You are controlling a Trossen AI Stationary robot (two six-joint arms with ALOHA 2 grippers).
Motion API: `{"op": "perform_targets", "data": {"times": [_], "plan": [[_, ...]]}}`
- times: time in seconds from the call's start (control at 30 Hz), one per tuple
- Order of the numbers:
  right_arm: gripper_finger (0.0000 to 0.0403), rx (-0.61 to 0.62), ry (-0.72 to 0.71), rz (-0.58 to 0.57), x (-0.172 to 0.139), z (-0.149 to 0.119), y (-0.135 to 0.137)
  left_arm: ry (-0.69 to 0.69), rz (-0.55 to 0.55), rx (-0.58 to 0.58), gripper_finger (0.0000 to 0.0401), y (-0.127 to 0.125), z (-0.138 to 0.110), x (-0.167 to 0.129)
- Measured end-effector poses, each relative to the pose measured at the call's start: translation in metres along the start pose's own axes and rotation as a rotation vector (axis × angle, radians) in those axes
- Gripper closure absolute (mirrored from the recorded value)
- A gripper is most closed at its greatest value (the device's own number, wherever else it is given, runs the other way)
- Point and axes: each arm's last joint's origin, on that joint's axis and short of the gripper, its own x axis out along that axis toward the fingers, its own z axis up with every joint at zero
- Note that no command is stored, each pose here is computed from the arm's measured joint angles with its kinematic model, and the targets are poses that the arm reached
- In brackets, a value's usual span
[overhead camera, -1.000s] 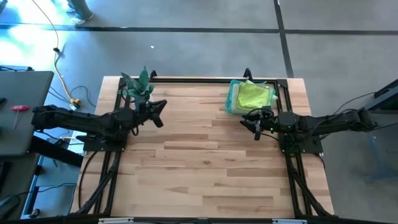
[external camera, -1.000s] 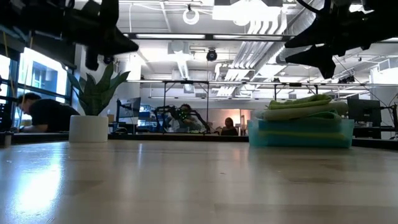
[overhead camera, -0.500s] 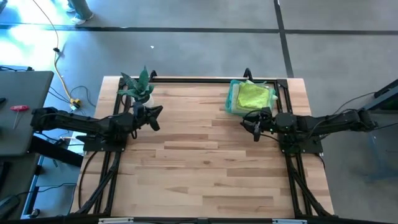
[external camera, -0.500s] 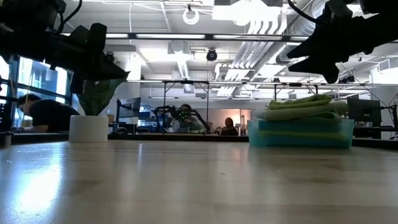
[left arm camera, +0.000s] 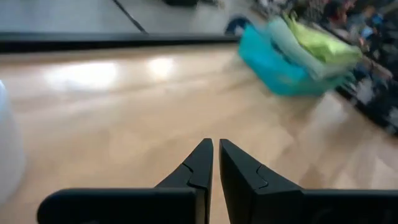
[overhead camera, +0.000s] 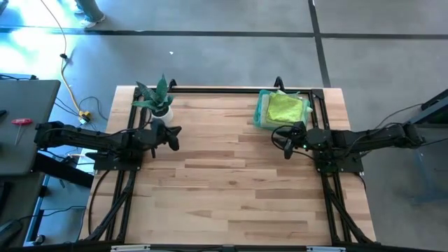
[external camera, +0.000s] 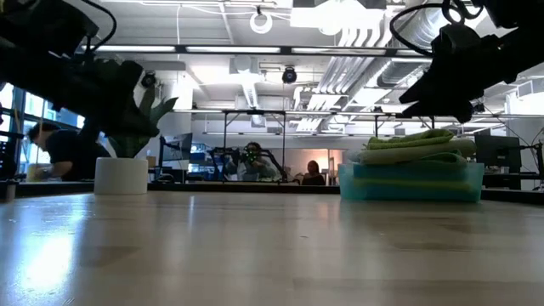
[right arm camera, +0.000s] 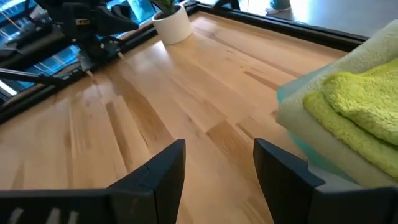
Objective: Fold microfiber towels
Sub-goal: Return to Home Position
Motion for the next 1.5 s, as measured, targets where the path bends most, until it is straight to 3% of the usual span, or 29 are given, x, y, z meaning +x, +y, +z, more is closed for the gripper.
{"op": "perform_targets", "data": {"times": [0.27,0.63,1.17,1.5], "plan": [[0.0221,-0.019,0.007,-0.054,0.0,-0.002,-0.003,0.133,-0.234,0.06,0.0382,-0.008,-0.002,-0.001],[0.0221,-0.021,0.02,-0.031,0.0,-0.003,-0.002,0.118,-0.417,0.316,0.0382,-0.015,0.0,-0.003],[0.0221,-0.021,0.02,-0.03,0.0,-0.003,-0.002,0.156,-0.492,0.34,0.0382,-0.016,-0.001,-0.005],[0.0221,-0.021,0.02,-0.029,0.0,-0.003,-0.002,0.031,-0.507,0.294,0.0382,-0.014,0.013,-0.017]]}}
